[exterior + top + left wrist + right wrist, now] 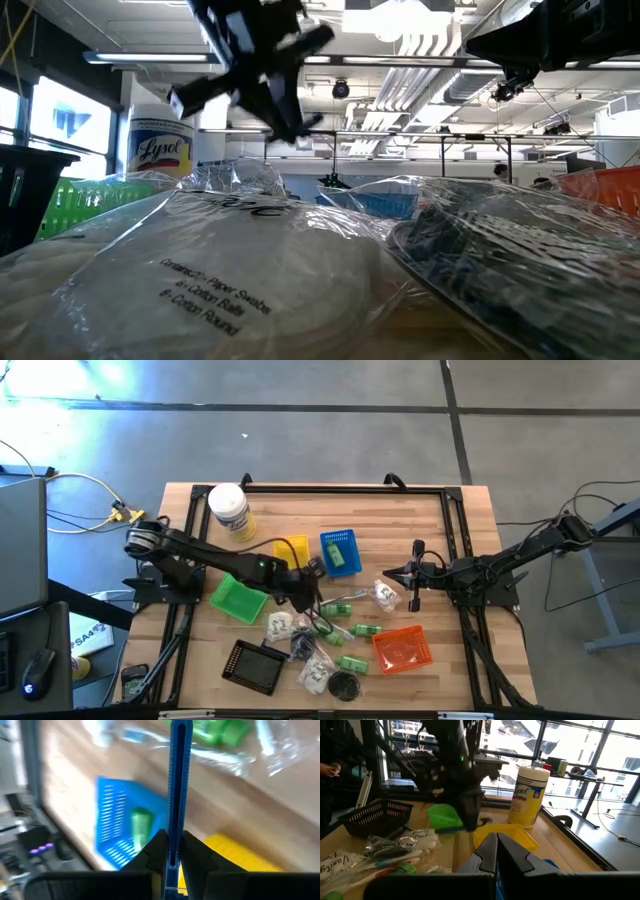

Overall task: Pick & Place Travel size toiletries
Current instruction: Put the razor into the yellow bin

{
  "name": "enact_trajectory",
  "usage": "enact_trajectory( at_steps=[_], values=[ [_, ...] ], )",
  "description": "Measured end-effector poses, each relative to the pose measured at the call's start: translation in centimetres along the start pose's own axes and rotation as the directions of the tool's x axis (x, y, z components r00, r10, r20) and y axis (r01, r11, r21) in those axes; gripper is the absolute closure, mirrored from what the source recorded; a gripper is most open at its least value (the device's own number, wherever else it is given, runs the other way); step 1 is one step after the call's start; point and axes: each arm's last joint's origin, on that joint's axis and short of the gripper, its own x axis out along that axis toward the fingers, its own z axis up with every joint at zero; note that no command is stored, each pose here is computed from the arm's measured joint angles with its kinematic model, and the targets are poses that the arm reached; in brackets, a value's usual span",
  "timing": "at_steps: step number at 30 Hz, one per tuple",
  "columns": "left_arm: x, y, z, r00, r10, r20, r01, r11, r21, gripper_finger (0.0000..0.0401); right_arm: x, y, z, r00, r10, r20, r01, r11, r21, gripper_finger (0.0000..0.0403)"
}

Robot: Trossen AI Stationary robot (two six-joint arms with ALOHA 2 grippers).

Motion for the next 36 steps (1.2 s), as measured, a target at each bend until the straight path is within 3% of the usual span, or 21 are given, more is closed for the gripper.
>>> enact_trajectory(
  at_steps=[8,13,23,32,36],
  values=[
    [0.3,1.0,-6.0,0.979,-0.11,-0.172,0.107,0.994,-0.025,0.0371,0.0,0.0,0.0,1.0,0.001,-0.002,-0.001,1.0,-0.001,0.04],
    [1.8,0.4,-8.5,0.97,-0.179,-0.164,0.17,0.983,-0.069,0.0371,0.0,0.0,-0.1,1.0,0.001,-0.008,-0.001,1.0,-0.004,0.04],
    [3.9,-1.8,-9.1,0.97,-0.196,-0.144,0.189,0.98,-0.058,0.0371,0.0,0.0,-0.1,1.0,0.001,-0.007,-0.001,1.0,-0.015,0.04],
    [4.3,-2.3,-9.1,0.973,-0.198,-0.116,0.191,0.979,-0.069,0.037,0.0,0.0,-0.1,1.0,0.0,-0.006,0.0,1.0,-0.015,0.04],
    [4.3,-2.4,-9.0,0.973,-0.219,-0.077,0.214,0.974,-0.075,0.0352,0.0,0.0,-0.1,1.0,0.001,-0.006,-0.001,1.0,-0.012,0.04]
  ],
)
